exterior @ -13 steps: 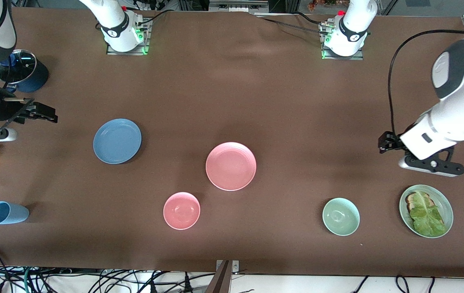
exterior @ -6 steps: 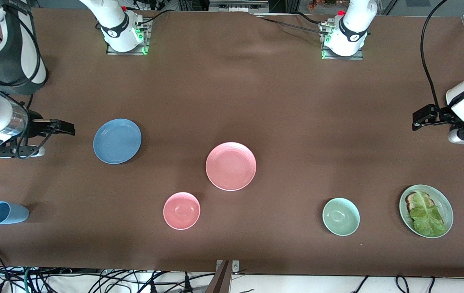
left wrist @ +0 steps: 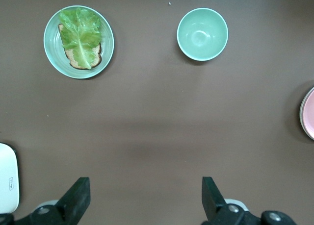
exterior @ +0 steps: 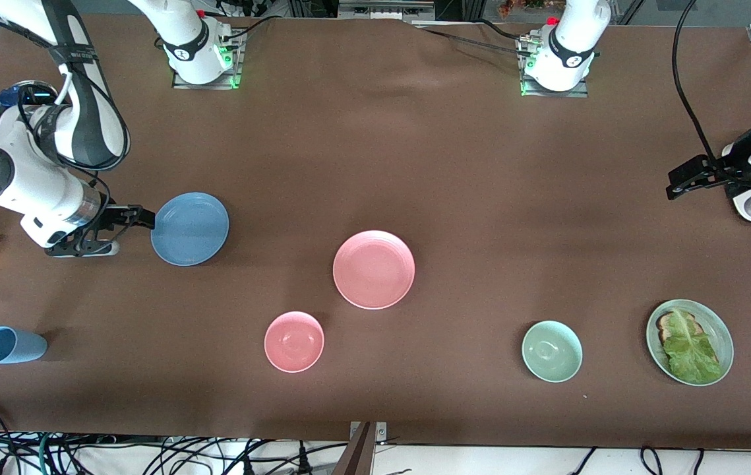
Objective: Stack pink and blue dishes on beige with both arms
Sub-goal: 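Grip the blue plate's rim with the right gripper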
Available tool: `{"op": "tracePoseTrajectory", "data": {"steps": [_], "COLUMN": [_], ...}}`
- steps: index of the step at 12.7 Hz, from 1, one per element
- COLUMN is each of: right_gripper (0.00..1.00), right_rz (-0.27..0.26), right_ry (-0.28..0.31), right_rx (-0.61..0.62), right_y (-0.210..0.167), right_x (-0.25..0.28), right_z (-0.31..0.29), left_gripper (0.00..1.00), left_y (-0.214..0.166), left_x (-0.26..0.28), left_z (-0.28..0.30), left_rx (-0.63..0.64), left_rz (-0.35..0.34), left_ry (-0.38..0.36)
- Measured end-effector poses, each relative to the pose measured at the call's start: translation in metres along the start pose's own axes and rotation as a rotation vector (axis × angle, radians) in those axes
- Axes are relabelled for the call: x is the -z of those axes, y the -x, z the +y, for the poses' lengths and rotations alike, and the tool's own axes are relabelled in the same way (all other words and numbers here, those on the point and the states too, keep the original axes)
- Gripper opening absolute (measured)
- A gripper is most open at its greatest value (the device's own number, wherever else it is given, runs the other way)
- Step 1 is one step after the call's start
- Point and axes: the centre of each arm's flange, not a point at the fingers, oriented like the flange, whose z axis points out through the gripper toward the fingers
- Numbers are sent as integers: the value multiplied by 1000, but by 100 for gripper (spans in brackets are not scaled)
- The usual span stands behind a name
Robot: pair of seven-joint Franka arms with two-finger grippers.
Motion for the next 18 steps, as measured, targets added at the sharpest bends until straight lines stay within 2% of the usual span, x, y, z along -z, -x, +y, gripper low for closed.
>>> {"op": "tracePoseTrajectory", "data": {"steps": [2,4,9,14,18], "right_gripper": [100,100,100,88,88], "right_rz": [-13,-12,19,8,4], "right_ry": [7,16,30,25,-5], "right_rx": [-12,-10,-7,-14,-39], "right_y": [7,11,22,25,25], "right_x": [-26,-50,-92,-102,-108], "right_z": [21,43,45,45,39], "left_gripper": [100,100,100,100,100], "left_y": [0,0,1,6,5], "left_x": [-1,-1,0,7,6], "left_z": [-1,-1,-1,-3,-5], "left_rx": [-5,-65,-93,-92,-94], "left_rz": [-2,-3,0,1,-1], "left_ry": [0,0,1,2,2]}}
